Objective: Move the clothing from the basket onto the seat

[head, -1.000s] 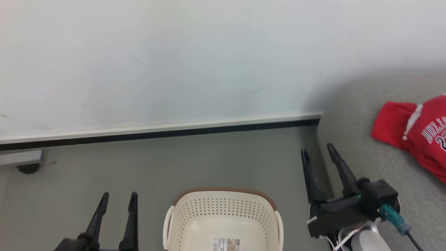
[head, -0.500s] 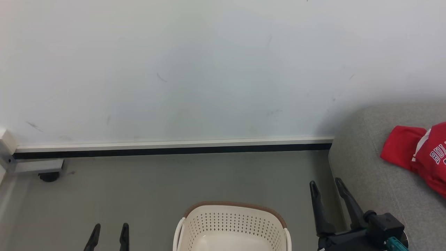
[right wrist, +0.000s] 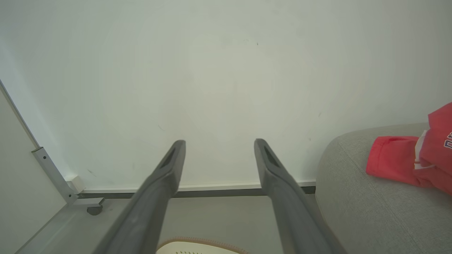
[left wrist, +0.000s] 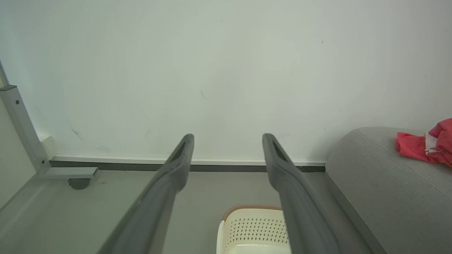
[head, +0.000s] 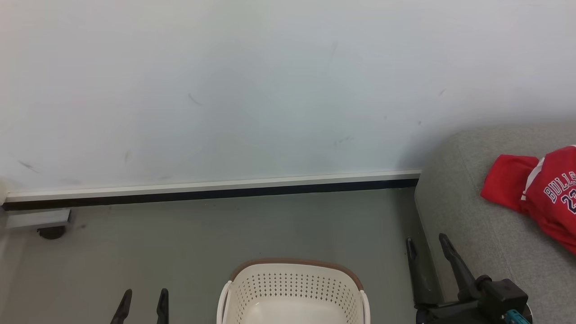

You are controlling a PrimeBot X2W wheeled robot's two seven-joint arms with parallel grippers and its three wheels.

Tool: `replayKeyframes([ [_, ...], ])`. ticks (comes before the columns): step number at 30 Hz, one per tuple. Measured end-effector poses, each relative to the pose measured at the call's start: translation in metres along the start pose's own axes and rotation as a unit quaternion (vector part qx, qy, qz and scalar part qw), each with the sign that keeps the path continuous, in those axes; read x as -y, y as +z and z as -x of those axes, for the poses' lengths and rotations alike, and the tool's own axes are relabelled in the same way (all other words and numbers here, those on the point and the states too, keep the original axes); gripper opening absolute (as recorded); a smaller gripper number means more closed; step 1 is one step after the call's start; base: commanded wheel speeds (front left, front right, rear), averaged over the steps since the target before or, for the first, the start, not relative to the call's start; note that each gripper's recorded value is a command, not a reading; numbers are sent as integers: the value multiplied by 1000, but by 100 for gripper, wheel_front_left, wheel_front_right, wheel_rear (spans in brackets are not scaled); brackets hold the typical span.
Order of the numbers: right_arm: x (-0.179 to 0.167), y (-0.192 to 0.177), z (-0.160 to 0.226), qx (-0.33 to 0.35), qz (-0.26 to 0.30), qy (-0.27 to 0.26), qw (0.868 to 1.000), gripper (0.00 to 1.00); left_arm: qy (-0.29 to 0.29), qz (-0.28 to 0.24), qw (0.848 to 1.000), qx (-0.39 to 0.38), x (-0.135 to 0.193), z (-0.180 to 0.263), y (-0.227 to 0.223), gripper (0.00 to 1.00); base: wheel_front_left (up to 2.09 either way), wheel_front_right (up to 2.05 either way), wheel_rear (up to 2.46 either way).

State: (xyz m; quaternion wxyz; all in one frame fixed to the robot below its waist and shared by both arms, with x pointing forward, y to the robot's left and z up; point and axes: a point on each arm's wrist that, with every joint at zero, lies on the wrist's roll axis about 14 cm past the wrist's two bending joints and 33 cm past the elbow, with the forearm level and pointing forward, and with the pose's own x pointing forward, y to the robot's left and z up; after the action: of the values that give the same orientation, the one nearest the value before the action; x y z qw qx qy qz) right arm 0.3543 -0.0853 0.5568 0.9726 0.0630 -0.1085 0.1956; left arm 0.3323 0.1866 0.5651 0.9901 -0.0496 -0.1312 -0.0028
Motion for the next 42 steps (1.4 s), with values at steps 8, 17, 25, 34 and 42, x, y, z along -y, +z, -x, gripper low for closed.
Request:
replayKeyframes([
  [8,1,-2,3,-5,0,-3,1000,100,-2,-5,1000,1,-1,-1,-1,100,0,0,0],
  [17,-1,-6,7,-9,-4,-4,1000,100,-2,-7,1000,4,-2,-2,1,100,0,0,0],
  [25,-2,-10,7,-16,-7,-4,1000,100,2,-6,1000,1,-3,-3,-2,100,0,0,0],
  [34,-1,-13,11,-20,-14,-11,1000,100,-1,-10,1000,-3,-3,-5,-5,100,0,0,0],
  [42,0,-32,22,-50,-22,-19,998,0,4,-2,1000,-29,-4,-2,-21,0,0,0,0],
])
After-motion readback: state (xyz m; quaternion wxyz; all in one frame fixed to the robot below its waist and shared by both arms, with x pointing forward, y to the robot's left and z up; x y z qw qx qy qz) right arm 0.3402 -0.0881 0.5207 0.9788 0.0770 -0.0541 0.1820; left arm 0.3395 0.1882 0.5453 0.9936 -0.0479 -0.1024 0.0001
